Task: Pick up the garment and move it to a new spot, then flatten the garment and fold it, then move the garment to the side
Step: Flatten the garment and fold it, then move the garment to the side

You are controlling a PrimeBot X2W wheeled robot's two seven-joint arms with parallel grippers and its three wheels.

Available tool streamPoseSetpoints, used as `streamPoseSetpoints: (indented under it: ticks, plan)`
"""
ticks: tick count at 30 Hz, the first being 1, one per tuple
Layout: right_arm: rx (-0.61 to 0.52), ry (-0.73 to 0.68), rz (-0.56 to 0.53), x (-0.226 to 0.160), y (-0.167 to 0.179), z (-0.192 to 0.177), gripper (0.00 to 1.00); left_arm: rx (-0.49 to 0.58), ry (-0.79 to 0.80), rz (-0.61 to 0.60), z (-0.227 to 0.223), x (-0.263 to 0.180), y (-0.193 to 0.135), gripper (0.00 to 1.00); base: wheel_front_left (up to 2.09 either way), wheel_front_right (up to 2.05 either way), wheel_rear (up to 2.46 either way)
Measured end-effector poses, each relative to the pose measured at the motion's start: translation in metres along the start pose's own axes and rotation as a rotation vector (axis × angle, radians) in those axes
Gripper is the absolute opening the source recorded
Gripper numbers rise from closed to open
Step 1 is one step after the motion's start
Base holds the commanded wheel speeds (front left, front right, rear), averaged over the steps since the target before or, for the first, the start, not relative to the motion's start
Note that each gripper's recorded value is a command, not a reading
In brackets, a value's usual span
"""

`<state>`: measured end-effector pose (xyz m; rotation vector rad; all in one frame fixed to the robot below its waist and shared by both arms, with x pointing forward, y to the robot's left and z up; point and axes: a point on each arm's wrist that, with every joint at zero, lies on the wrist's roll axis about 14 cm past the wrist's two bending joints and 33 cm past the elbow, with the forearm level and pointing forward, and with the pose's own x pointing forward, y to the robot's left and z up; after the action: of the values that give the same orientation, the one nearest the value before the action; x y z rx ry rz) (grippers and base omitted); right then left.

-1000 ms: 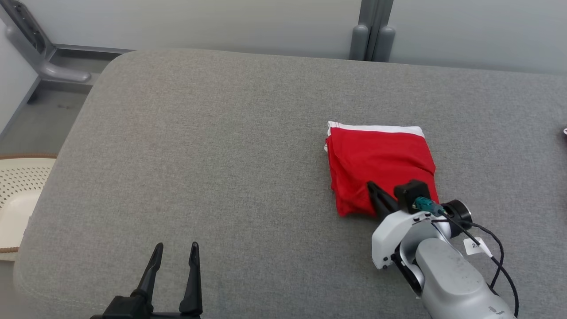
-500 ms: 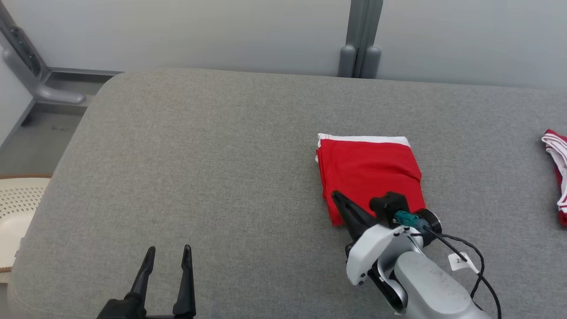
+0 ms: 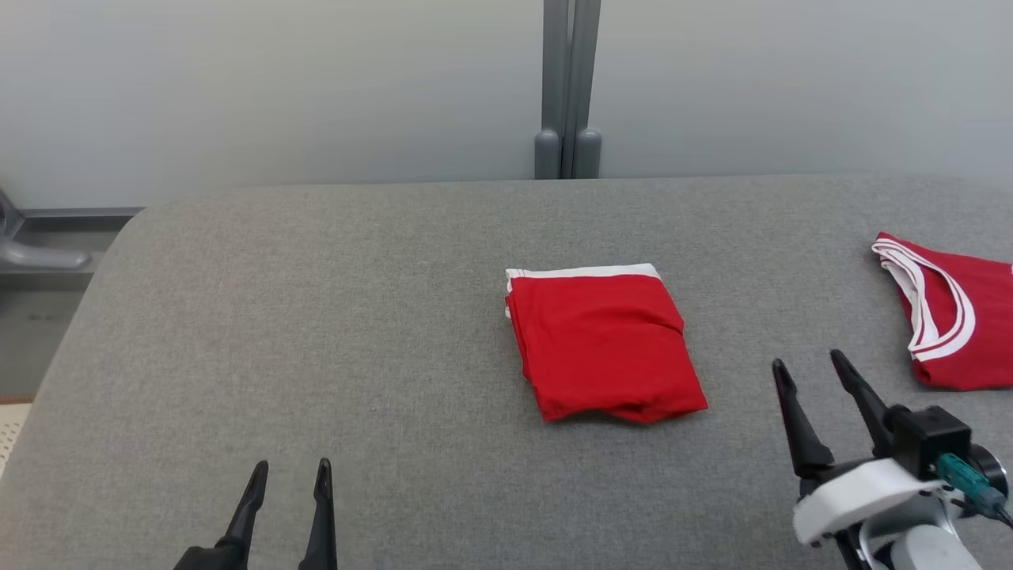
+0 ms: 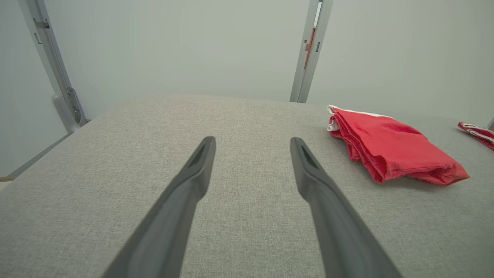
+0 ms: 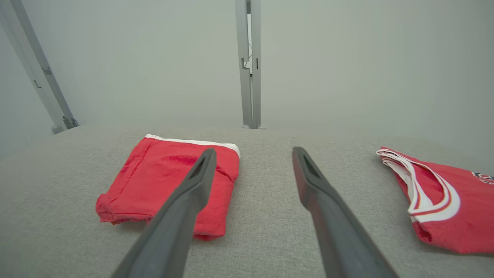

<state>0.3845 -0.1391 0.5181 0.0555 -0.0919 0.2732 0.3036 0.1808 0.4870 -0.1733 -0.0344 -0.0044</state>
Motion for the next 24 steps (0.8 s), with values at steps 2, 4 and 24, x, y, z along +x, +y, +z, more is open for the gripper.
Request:
streamPoseSetpoints:
  ticks: [2, 4, 24]
  plan:
    - [-0.01, 0.007, -0.055, -0.016, -0.018, -0.002, 1.0, -0.004, 0.012, -0.013, -0.004, -0.002, -0.003, 1.0, 0.0, 0.0, 0.0]
    - [-0.007, 0.012, -0.117, -0.033, -0.035, -0.003, 1.0, -0.007, 0.019, -0.027, -0.007, -0.004, -0.006, 1.0, 0.0, 0.0, 0.0]
    - [0.07, 0.066, -0.194, -0.053, -0.039, -0.026, 1.0, -0.012, 0.056, -0.077, -0.018, -0.004, -0.018, 1.0, 0.0, 0.0, 0.0]
